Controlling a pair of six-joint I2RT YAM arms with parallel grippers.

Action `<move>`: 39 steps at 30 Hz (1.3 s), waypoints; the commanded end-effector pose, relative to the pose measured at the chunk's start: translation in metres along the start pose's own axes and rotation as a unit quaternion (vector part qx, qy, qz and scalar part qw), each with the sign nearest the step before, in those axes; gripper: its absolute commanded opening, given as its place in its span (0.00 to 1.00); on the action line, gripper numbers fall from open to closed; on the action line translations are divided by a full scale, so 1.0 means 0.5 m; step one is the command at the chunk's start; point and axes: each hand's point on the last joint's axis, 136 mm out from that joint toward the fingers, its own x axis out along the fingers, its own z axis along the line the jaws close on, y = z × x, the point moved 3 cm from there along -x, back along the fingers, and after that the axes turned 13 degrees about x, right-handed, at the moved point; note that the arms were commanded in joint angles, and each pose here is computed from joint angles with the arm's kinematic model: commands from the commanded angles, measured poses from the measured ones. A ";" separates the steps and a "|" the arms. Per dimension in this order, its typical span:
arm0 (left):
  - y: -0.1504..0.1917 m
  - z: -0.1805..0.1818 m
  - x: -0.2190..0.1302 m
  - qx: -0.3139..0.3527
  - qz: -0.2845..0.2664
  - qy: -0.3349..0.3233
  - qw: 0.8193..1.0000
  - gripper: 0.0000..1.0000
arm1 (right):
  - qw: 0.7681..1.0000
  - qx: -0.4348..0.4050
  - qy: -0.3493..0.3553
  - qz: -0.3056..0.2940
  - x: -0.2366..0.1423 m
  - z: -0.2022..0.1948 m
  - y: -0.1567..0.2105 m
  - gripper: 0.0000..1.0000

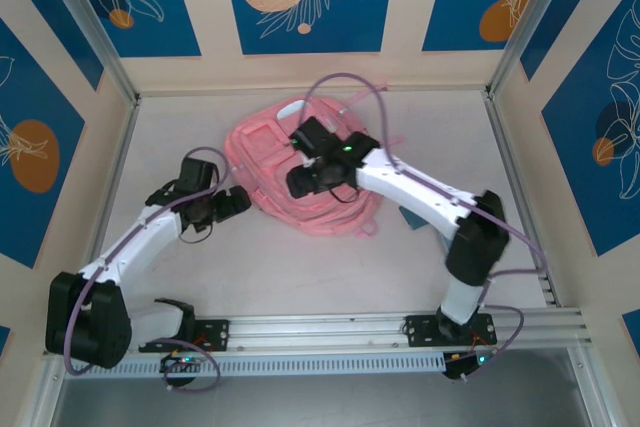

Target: Pack books, pencil case, and school supplies into a backpack

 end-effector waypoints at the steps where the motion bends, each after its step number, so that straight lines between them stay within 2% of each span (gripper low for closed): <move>1: 0.008 0.021 -0.005 -0.033 -0.011 -0.001 0.999 0.97 | 0.994 -0.081 0.073 0.025 0.046 -0.003 -0.008 0.60; 3: 0.015 0.027 -0.006 -0.037 -0.010 -0.003 0.999 1.00 | 0.990 -0.102 0.093 0.034 0.079 0.008 -0.016 0.59; 7: 0.023 0.033 -0.008 -0.038 -0.005 -0.005 0.999 1.00 | 0.981 -0.149 0.113 0.050 0.132 0.031 -0.026 0.59; 12: 0.028 0.036 -0.006 -0.037 -0.003 -0.005 0.999 1.00 | 0.973 -0.155 0.164 0.053 0.180 0.016 -0.046 0.57; 21: 0.031 0.024 0.005 -0.028 0.005 0.017 0.999 1.00 | 0.973 -0.166 0.117 0.107 0.225 0.022 -0.018 0.59; 25: 0.030 0.019 0.009 -0.010 0.008 0.024 1.000 1.00 | 0.969 -0.169 0.138 0.116 0.238 0.009 -0.011 0.60; 28: 0.030 0.011 0.010 0.012 0.010 0.037 0.999 1.00 | 0.969 -0.155 0.169 0.092 0.228 -0.008 -0.034 0.48; 32: 0.019 -0.019 0.011 0.040 -0.006 0.079 0.996 0.99 | 0.978 -0.130 0.160 0.037 0.175 0.004 -0.085 0.18; 35: 0.008 -0.032 0.017 0.062 -0.027 0.089 0.994 0.97 | 0.984 -0.113 0.140 -0.008 0.127 0.021 -0.120 0.08; 39: -0.002 -0.053 0.033 0.089 -0.047 0.103 0.990 0.91 | 0.985 -0.098 0.133 -0.054 0.073 0.028 -0.152 0.03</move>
